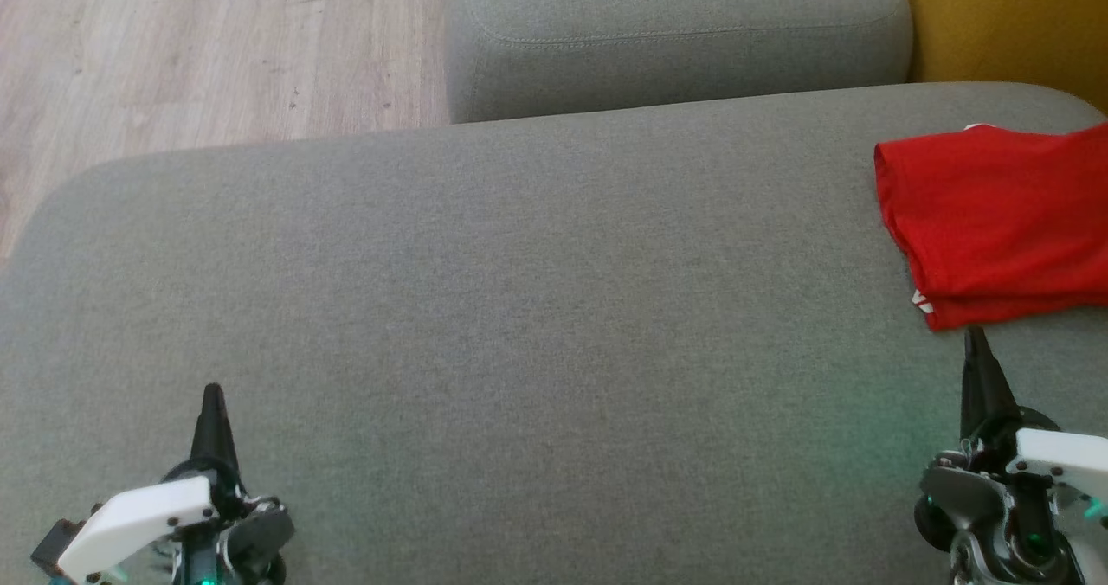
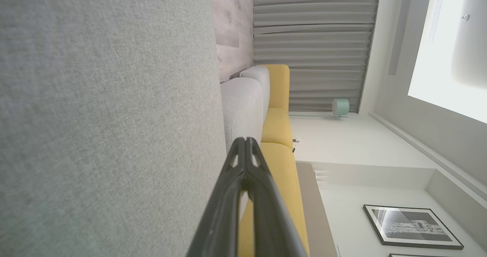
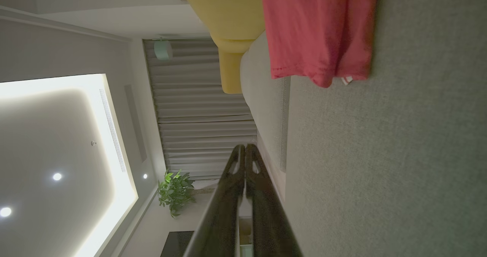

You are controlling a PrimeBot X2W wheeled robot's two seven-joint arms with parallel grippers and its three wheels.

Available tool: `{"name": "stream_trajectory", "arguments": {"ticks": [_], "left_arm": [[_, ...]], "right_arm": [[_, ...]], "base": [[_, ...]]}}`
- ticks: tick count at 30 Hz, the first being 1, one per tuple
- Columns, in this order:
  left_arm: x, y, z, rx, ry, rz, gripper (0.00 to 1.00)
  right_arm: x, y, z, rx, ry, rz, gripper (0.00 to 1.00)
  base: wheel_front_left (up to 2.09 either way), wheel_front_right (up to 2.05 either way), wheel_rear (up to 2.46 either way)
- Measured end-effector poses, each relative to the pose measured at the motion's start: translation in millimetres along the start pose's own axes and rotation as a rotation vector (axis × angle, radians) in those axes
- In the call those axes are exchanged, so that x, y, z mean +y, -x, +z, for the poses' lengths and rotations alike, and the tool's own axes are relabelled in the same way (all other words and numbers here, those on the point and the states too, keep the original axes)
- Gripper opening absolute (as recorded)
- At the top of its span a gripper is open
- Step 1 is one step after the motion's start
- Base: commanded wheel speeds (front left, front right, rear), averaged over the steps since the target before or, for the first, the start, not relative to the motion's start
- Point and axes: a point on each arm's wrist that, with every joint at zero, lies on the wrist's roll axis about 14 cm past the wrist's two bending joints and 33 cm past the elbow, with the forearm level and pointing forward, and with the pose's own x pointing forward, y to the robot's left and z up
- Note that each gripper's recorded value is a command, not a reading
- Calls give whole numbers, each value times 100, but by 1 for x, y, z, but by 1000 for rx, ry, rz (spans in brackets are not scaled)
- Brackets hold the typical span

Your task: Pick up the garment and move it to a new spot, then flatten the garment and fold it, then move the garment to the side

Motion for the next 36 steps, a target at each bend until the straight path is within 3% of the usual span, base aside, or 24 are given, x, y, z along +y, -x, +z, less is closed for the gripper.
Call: {"name": "stream_trajectory", "arguments": {"ticks": [36], "left_arm": [[0, 0, 2, -2, 5, 0, 0]], "right_arm": [[0, 0, 1, 4, -1, 0, 0]], "base": [[0, 0, 0]]}}
